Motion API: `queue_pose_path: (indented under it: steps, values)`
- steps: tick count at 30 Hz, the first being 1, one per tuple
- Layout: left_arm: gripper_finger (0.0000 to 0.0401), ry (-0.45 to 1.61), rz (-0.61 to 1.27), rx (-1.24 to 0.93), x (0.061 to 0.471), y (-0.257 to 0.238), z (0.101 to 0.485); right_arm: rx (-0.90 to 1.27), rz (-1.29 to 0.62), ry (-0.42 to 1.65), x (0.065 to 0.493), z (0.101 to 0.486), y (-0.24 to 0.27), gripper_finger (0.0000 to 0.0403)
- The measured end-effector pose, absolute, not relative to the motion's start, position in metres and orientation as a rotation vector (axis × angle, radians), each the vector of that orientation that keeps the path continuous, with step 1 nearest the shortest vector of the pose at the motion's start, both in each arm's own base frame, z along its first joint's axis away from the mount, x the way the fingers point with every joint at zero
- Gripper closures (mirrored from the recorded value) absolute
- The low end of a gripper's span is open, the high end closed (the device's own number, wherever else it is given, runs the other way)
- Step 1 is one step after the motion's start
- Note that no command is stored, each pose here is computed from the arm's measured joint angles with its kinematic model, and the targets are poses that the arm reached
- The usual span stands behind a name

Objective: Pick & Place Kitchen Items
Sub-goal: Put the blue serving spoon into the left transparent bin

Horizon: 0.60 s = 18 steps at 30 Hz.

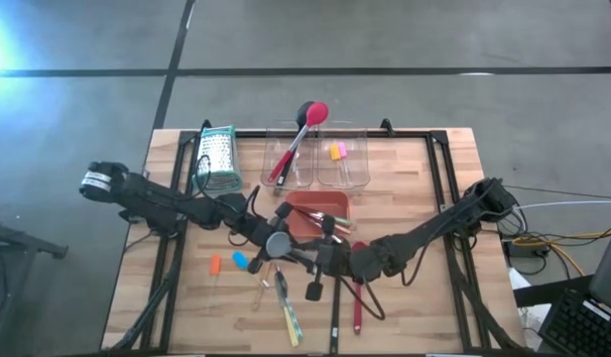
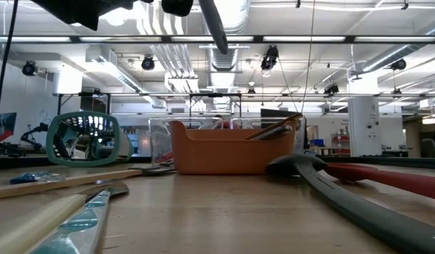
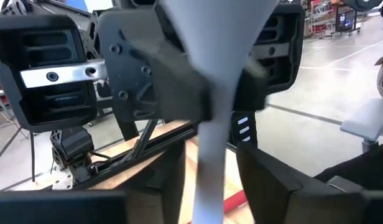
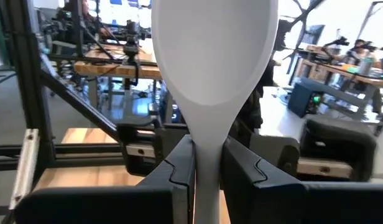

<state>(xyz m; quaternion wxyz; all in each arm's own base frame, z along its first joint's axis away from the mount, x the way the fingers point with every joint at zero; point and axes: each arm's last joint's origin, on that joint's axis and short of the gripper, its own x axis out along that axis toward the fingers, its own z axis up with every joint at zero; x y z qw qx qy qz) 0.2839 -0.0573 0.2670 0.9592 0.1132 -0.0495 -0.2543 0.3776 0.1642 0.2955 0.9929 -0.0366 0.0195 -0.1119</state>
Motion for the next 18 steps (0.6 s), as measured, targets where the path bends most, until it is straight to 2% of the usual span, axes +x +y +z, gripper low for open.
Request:
queue_pose_path:
  steps: [7,18]
  values:
    - [0.0346,-0.09,-0.518,0.228,0.2882,-0.0582,0.261,-0.058,-0.206,0.04,0.3798,0.2943,0.1605,0.0362]
    - [0.0346,-0.089,-0.517,0.22,0.2884,-0.0582,0.2607,-0.058,-0.202,0.046,0.3791,0.2922,0.1616,0.0362]
